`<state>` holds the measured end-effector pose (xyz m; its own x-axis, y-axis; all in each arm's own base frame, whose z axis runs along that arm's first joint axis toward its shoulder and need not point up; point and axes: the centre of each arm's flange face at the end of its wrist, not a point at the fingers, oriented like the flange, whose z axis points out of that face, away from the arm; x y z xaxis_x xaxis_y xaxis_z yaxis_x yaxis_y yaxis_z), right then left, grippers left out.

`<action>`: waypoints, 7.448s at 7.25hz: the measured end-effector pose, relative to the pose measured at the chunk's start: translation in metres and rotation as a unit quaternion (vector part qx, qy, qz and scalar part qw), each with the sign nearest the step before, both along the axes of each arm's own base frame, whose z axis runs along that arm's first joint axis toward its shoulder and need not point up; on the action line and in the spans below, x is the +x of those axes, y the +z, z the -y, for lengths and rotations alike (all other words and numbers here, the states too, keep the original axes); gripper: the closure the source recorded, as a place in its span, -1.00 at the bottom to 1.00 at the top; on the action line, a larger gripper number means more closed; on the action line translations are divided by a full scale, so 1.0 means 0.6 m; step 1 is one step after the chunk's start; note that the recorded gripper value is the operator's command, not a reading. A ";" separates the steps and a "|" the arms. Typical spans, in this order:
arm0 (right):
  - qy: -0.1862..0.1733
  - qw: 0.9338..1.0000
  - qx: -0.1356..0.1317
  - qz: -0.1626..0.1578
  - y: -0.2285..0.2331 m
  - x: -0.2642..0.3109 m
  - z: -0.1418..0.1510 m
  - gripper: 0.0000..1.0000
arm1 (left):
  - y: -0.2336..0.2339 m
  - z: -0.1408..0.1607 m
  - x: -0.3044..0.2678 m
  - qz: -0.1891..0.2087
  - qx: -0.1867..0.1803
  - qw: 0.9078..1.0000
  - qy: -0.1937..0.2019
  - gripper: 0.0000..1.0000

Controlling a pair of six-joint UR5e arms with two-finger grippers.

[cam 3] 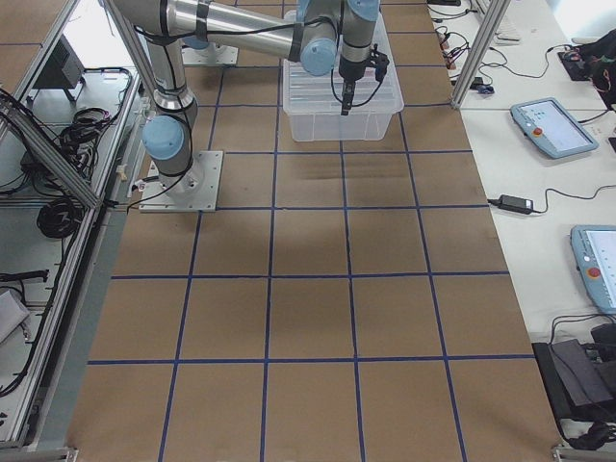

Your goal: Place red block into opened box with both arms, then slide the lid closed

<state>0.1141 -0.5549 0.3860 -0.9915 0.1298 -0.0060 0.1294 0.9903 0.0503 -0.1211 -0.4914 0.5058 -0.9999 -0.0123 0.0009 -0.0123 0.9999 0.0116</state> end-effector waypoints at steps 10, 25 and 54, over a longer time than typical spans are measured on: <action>-0.003 0.998 0.042 -0.047 -0.069 -0.039 0.027 -1.00 | -0.070 0.056 0.128 0.002 0.055 0.997 0.045 -1.00; 0.056 0.994 0.044 -0.079 -0.051 -0.329 0.040 -1.00 | -0.512 0.155 0.408 -0.068 0.067 0.989 -0.113 -1.00; 0.015 0.999 -0.013 -0.047 0.199 -0.191 -0.001 -1.00 | -0.484 0.113 0.001 -0.015 0.014 1.000 -0.010 -0.77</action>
<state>-0.0003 -0.5543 0.5054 -0.9913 0.1010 0.0848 0.1025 0.9946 0.0140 -0.1203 -0.5590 0.2152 -0.9995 0.0070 0.0299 0.0082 0.9992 0.0399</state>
